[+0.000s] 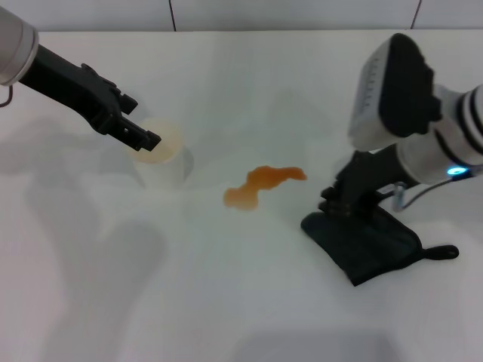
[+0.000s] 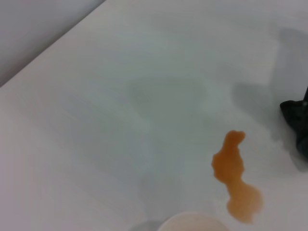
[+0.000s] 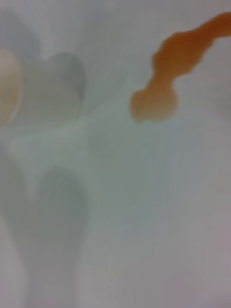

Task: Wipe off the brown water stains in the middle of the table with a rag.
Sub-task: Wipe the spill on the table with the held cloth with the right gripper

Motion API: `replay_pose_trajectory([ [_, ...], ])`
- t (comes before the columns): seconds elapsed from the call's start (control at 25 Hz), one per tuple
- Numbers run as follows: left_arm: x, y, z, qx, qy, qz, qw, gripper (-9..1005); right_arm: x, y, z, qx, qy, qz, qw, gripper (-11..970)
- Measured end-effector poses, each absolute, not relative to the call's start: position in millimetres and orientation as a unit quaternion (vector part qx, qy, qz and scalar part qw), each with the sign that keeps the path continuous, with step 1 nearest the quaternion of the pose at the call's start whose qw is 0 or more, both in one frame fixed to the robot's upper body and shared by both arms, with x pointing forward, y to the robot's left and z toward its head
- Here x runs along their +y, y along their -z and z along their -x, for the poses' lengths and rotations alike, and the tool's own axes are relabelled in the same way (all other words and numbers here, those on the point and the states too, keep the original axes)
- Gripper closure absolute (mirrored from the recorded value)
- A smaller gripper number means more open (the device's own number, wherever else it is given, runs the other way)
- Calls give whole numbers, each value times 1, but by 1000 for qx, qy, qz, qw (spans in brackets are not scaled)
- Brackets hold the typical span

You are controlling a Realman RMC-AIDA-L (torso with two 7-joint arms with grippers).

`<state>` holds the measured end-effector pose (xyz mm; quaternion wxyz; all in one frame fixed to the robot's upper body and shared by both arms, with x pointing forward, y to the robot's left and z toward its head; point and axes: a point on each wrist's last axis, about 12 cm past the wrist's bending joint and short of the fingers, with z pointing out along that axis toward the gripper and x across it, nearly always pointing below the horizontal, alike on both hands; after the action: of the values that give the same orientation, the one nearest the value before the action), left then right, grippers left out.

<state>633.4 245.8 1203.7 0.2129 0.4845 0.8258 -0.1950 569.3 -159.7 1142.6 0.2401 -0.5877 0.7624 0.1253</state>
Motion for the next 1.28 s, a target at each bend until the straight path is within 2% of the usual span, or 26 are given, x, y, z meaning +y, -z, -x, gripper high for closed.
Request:
replay_pose_trajectory([
  [0.4,244,-1200,-635,826,191,-488,208,134,-119,-1134,-561,711,-99,634,286,819],
  [0.64,246,-1199,-635,828,187,-486,208,134,-133,-1145,-563,724,-104,615,296,817],
  [0.96,246,-1200,-638,829,174,-487,211,134,-153,-1157,-560,744,-123,604,258,815],
  [1.28,245,-1201,-640,829,169,-488,214,134,-168,-1172,-560,763,-183,567,251,813],
])
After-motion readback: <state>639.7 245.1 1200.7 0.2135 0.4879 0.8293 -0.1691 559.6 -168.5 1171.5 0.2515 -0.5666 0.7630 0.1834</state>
